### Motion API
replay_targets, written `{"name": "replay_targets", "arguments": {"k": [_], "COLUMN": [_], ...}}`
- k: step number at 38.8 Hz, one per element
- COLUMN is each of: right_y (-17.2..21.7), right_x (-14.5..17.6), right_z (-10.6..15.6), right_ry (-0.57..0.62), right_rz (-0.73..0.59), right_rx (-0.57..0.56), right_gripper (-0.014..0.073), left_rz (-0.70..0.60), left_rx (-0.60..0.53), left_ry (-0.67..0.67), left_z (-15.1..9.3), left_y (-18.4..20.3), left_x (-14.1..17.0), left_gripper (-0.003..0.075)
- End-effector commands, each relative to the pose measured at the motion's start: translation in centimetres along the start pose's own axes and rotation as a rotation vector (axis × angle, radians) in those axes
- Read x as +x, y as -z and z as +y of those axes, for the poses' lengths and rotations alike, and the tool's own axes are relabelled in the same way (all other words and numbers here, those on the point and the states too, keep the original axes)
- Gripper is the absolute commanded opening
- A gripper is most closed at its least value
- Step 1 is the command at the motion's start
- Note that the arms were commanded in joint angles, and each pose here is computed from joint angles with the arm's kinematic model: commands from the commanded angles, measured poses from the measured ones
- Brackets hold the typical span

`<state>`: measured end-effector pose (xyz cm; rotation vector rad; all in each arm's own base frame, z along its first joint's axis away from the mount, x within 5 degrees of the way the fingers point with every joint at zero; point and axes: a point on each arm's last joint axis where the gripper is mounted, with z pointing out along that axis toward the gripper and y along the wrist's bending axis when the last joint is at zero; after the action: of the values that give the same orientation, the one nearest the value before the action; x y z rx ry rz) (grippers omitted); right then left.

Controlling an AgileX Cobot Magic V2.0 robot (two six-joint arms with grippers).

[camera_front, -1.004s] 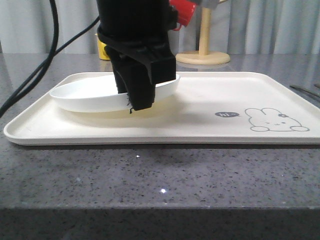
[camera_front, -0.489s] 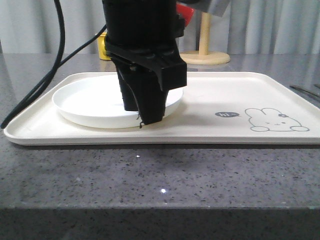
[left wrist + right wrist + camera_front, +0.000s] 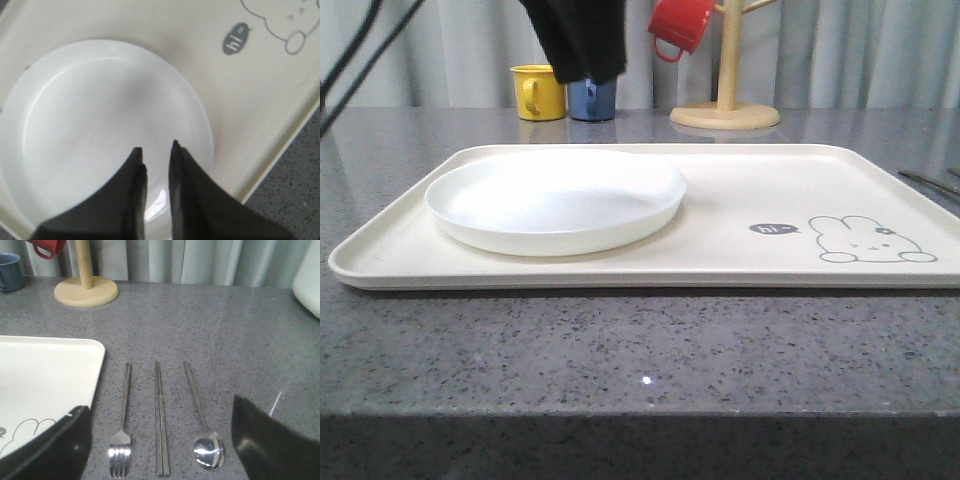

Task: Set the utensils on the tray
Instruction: 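Open the left gripper and lift it away from the plate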

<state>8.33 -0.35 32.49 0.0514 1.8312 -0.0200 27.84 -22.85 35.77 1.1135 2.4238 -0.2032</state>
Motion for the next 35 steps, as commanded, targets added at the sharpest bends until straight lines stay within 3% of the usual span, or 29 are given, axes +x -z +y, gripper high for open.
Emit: {"name": "replay_targets", "arguments": {"k": [1, 7, 15, 20, 28, 35], "right_y": [0.3, 0.3, 0.3, 0.3, 0.3, 0.3], "right_x": [-1.7, -1.7, -1.7, -1.7, -1.7, -1.7], "right_z": [-0.1, -0.1, -0.1, -0.1, -0.1, -0.1], "right_ry": [0.015, 0.015, 0.015, 0.015, 0.015, 0.015], "right_rz": [-0.103, -0.103, -0.103, -0.103, -0.103, -0.103], "right_rx": [0.009, 0.009, 0.009, 0.009, 0.009, 0.009], "right_gripper": [0.0591, 0.0591, 0.0591, 0.0591, 0.0591, 0.0591], "left_rz": [-0.142, -0.196, -0.372, -0.526, -0.798, -0.922], "left_rx": [-0.022, -0.087, -0.214, -0.318, -0.438, -0.483], "left_ry": [0.105, 0.258, 0.439, 0.467, 0.437, 0.403], "left_z": [2.3, 6.1, 7.9, 6.6, 2.3, -0.6], "left_y": [3.7, 5.1, 7.4, 8.7, 9.7, 10.0], "left_x": [0.6, 4.3, 11.2, 15.4, 22.1, 26.1], "left_gripper": [-0.0018, -0.0018, -0.0018, -0.0018, -0.0018, -0.0018]}}
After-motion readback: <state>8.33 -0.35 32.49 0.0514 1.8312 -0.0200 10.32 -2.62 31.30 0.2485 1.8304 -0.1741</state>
